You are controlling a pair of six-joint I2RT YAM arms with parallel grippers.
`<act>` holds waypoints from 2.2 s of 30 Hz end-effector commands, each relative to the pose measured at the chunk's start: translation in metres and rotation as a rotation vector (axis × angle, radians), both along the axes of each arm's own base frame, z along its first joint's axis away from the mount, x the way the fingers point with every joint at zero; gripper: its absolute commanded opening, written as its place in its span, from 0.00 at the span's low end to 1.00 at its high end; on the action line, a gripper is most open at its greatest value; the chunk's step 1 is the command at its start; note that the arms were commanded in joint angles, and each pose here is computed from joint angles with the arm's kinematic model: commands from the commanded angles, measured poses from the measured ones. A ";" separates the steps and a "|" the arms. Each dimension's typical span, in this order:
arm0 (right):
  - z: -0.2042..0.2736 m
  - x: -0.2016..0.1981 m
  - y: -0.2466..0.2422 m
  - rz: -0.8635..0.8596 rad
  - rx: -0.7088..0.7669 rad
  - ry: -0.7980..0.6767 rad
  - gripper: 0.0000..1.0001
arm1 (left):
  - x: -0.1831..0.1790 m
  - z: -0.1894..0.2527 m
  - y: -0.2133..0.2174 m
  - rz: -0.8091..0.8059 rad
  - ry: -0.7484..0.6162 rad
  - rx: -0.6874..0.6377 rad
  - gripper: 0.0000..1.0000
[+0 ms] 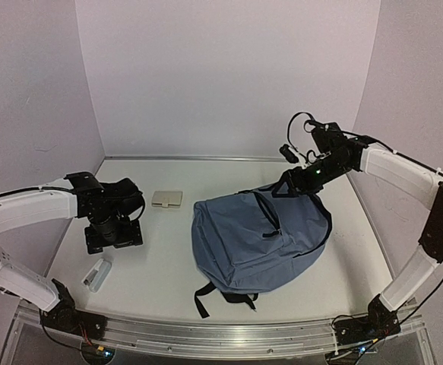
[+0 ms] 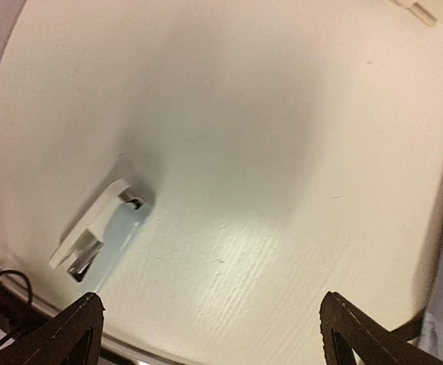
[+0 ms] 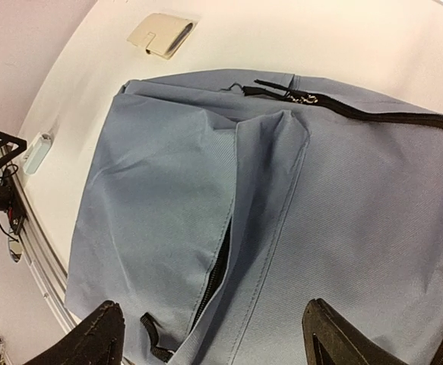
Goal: Pack the student bag
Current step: Move the stationery to the center of the board.
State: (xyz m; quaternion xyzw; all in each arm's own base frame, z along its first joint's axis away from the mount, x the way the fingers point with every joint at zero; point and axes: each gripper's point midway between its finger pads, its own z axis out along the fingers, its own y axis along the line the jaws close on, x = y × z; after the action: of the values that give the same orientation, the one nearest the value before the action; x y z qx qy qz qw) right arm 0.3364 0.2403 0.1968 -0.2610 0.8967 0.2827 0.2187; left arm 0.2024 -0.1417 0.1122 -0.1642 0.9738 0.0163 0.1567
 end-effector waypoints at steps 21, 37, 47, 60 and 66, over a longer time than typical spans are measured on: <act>0.018 -0.028 -0.004 0.042 0.062 -0.012 0.83 | 0.012 -0.096 0.058 0.149 0.238 -0.103 1.00; 0.001 -0.021 0.001 0.041 0.049 0.037 0.83 | 0.022 -0.064 0.018 0.033 0.121 -0.259 0.79; 0.002 -0.018 -0.001 0.033 0.039 0.026 0.83 | -0.002 -0.033 0.007 0.134 0.141 -0.278 0.84; -0.004 -0.017 0.000 0.032 0.033 0.042 0.83 | -0.040 -0.053 0.025 0.357 0.236 -0.205 1.00; -0.003 -0.016 -0.001 0.027 0.028 0.036 0.83 | -0.028 -0.070 0.016 0.359 0.245 -0.197 1.00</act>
State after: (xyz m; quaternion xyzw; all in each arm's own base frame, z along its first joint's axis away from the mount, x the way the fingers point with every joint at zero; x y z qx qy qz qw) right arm 0.3139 0.2404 0.1892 -0.2646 0.8931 0.3081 0.1933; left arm 0.1679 -0.1250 0.0532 -0.3312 0.9425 -0.0442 0.0095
